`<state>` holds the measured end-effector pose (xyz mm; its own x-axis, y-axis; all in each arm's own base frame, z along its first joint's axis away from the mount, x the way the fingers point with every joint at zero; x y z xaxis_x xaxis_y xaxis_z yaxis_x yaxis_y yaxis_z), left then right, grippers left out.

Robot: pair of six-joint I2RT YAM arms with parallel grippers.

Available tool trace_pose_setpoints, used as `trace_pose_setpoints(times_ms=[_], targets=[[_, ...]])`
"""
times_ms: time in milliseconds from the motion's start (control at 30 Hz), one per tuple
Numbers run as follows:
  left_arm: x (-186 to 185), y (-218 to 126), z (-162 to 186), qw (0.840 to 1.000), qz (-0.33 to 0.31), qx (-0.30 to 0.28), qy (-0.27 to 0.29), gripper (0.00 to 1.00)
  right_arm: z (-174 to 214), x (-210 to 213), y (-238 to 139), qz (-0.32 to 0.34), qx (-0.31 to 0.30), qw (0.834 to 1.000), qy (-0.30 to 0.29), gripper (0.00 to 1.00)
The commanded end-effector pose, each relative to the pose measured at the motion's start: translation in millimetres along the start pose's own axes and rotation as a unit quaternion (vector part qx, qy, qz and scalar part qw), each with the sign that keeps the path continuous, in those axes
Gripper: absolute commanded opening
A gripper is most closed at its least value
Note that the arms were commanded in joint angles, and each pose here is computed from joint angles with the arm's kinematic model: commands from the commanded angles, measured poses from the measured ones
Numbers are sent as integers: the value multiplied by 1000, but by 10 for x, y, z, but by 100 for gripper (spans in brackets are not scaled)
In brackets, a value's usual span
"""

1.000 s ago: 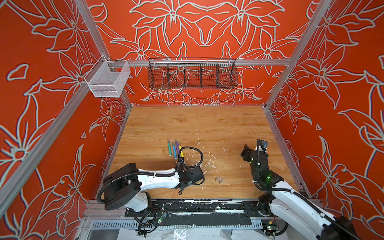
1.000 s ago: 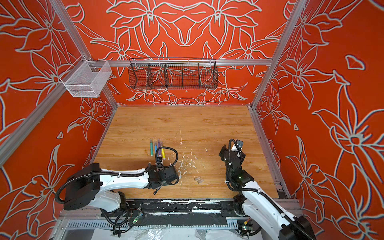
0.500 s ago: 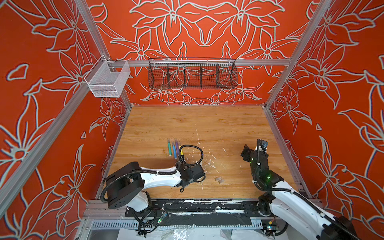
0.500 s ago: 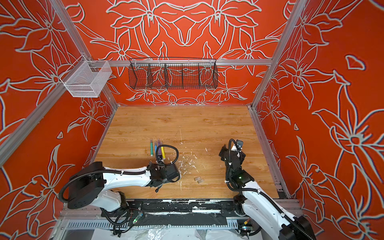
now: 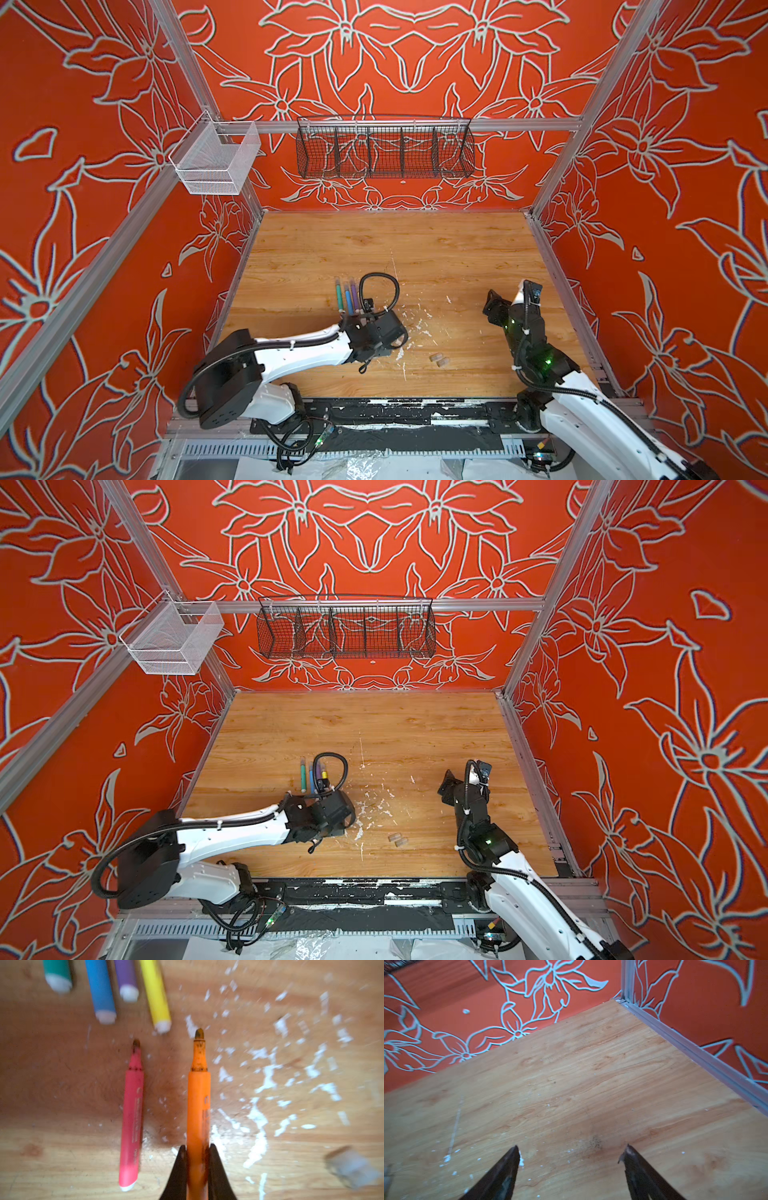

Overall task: Insert the pens into the pen caps
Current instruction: 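Raise the orange marker tip-up with the left gripper while the right gripper approaches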

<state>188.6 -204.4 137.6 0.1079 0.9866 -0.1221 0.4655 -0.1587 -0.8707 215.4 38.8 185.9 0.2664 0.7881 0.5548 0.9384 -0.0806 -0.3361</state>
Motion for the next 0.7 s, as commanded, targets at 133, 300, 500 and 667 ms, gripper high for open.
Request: trace_pose_setpoints(times_ms=[133, 300, 500, 667], targets=[[-73, -588, -719, 989, 90, -101, 66, 0, 182, 534, -169, -182, 158, 957, 160, 79], [-171, -707, -967, 961, 124, -201, 141, 0, 288, 874, -282, -275, 236, 910, 203, 84], [-255, -593, -843, 925, 173, -252, 224, 0, 450, 1270, -472, -343, 261, 883, 188, 92], [-254, -643, -752, 910, 203, -268, 241, 0, 594, 1572, -484, -352, 287, 876, 162, 90]])
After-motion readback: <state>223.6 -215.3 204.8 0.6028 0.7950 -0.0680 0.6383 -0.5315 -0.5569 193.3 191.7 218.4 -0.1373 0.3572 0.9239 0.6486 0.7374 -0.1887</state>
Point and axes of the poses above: each gripper's point midway between its finger pads, its own y axis out along the fingers, its own x axis along the line the jaws close on, z = x × y, the point moved 6 cm from there along -y, back along the fingers, and after that the axes turned 13 degrees about y, right-handed, at the moved point
